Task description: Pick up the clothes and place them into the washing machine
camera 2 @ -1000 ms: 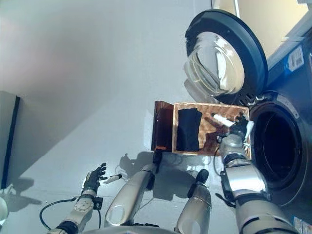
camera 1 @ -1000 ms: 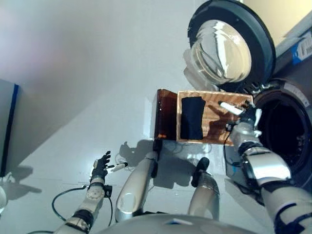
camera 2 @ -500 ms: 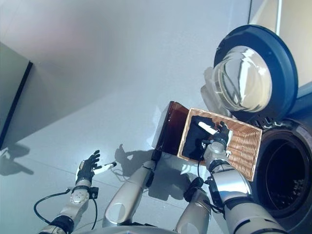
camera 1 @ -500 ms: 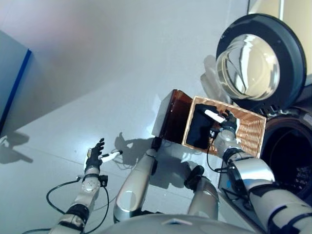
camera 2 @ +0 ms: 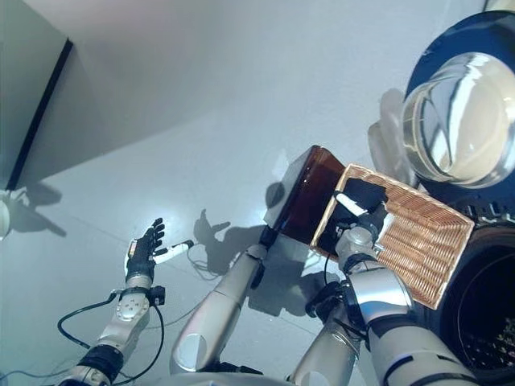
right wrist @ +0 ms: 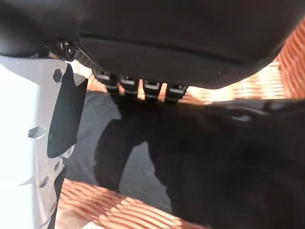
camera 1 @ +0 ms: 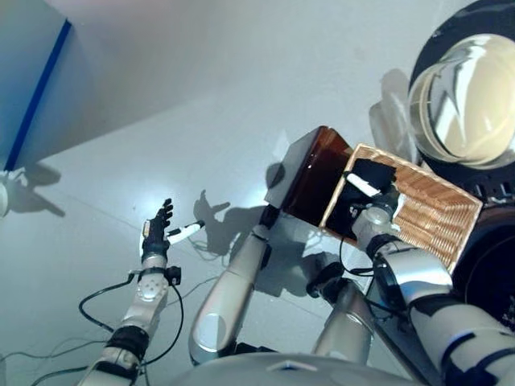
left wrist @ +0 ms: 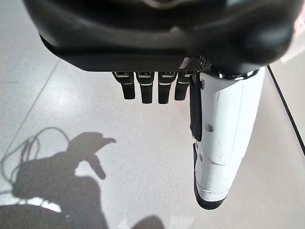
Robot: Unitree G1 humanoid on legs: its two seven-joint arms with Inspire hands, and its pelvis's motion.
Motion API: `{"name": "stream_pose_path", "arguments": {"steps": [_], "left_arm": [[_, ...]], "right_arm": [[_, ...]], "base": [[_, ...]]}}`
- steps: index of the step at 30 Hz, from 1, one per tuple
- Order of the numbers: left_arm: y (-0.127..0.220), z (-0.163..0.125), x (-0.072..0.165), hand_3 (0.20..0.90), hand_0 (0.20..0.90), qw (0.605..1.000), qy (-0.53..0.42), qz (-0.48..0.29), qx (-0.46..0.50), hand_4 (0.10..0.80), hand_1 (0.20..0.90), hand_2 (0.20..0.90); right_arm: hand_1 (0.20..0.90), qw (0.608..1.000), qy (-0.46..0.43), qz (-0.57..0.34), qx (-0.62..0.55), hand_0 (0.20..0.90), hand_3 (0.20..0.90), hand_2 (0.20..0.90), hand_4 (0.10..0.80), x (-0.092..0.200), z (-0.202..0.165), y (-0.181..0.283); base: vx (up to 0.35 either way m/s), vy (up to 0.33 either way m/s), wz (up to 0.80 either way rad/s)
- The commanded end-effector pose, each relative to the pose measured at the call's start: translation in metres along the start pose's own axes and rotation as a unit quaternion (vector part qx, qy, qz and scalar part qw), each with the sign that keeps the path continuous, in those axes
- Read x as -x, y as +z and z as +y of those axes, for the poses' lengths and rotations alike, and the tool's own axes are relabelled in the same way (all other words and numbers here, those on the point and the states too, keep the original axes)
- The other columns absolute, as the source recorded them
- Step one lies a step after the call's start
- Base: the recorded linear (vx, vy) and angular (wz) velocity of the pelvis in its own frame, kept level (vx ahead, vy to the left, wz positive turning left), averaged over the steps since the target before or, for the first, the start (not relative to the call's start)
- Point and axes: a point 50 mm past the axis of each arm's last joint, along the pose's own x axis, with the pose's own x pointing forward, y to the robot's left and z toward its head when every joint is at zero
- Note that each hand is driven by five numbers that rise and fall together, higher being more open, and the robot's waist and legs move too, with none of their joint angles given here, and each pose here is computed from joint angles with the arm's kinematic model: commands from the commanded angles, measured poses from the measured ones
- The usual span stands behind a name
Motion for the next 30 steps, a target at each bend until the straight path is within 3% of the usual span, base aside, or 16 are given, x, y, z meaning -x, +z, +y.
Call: {"name": "stream_pose_path", "arguments": {"steps": [1,16,30], "left_arm": [[0.028,0.019,-0.014,0.900,0.900,0.996,0.060,-0.068,0.026,0.800,0.900,0.900],[0.001,0.019,-0.005,0.900,0.900,0.998,0.056,-0.012,0.005,0.800,0.900,0.900],[-0.033,0.019,0.008,0.900,0.900,0.997,0.040,0.058,-0.016,0.800,0.900,0.900]], "right_arm": [[0.200,0.996,0.017,-0.066,-0.054,0.200,0.200,0.200,0.300,-0.004,0.005,0.046],[0.200,0.996,-0.006,-0.060,-0.063,0.200,0.200,0.200,0.300,-0.008,-0.007,0.045],[0.200,0.993,-0.058,-0.032,-0.100,0.200,0.200,0.200,0.300,-0.022,-0.057,0.019]], "base": [[0.033,0.002,0.05],[0.002,0.000,0.00],[-0.007,0.007,-0.14]]}}
